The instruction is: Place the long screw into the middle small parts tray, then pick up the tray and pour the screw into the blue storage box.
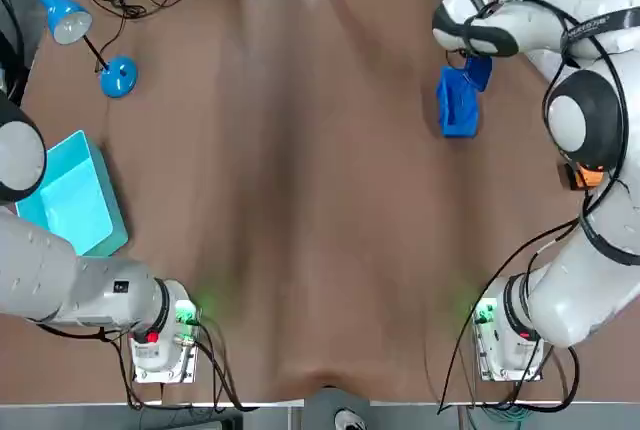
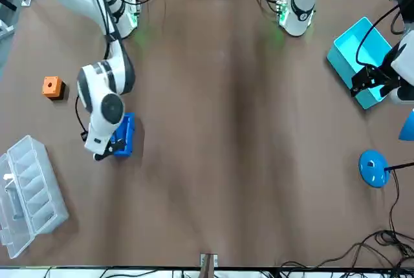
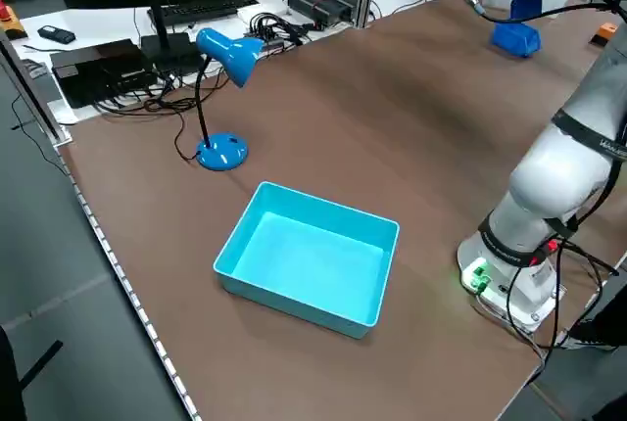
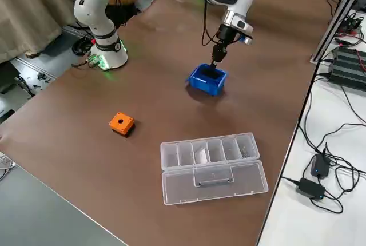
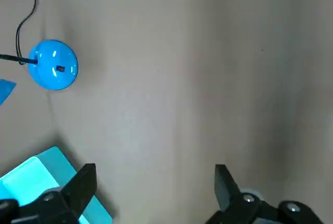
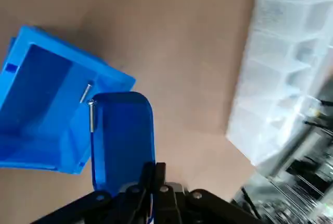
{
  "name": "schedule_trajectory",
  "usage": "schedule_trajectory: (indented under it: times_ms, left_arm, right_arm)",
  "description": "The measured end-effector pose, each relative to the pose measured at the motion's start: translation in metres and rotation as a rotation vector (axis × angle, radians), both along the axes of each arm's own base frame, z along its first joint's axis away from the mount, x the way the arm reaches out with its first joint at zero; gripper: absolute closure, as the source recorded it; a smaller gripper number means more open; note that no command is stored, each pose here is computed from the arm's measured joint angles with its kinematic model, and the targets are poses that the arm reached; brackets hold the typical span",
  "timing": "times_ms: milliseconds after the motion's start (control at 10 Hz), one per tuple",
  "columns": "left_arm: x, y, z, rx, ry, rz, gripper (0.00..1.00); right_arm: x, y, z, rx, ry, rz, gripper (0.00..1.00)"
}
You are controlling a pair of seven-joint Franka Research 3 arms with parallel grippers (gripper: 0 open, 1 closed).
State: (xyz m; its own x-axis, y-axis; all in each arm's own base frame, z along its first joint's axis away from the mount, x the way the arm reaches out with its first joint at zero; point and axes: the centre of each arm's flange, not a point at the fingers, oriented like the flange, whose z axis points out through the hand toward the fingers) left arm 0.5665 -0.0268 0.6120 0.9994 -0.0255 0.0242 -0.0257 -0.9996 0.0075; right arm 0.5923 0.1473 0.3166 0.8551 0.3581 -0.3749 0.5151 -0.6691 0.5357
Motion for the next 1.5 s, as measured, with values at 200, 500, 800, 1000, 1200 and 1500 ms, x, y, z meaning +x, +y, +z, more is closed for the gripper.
schedule_trajectory:
  times_ms: [200,500,800,1000,1200,1500]
  left_arm:
    - [0.000,0.000,0.000,0.000,0.000,0.000,0.00]
    - [0.000,0.000,0.000,0.000,0.000,0.000,0.00]
    - [0.000,0.000,0.000,0.000,0.000,0.000,0.00]
    - [0.000,0.000,0.000,0.000,0.000,0.000,0.00]
    - [0.000,0.000,0.000,0.000,0.000,0.000,0.00]
    - [0.000,0.000,0.000,0.000,0.000,0.000,0.00]
  right_arm:
    - [-0.007,0.020,0.000,-0.033,-0.015,0.012,0.96]
    - [-0.007,0.017,-0.002,-0.050,-0.024,0.007,0.96]
    - [0.005,0.005,0.014,-0.044,-0.037,-0.004,0.96]
    - [0.014,0.006,0.037,0.031,-0.025,-0.041,0.96]
    - [0.022,0.018,0.060,0.221,-0.009,-0.094,0.96]
    - [0.022,0.071,0.095,0.555,0.006,-0.176,0.96]
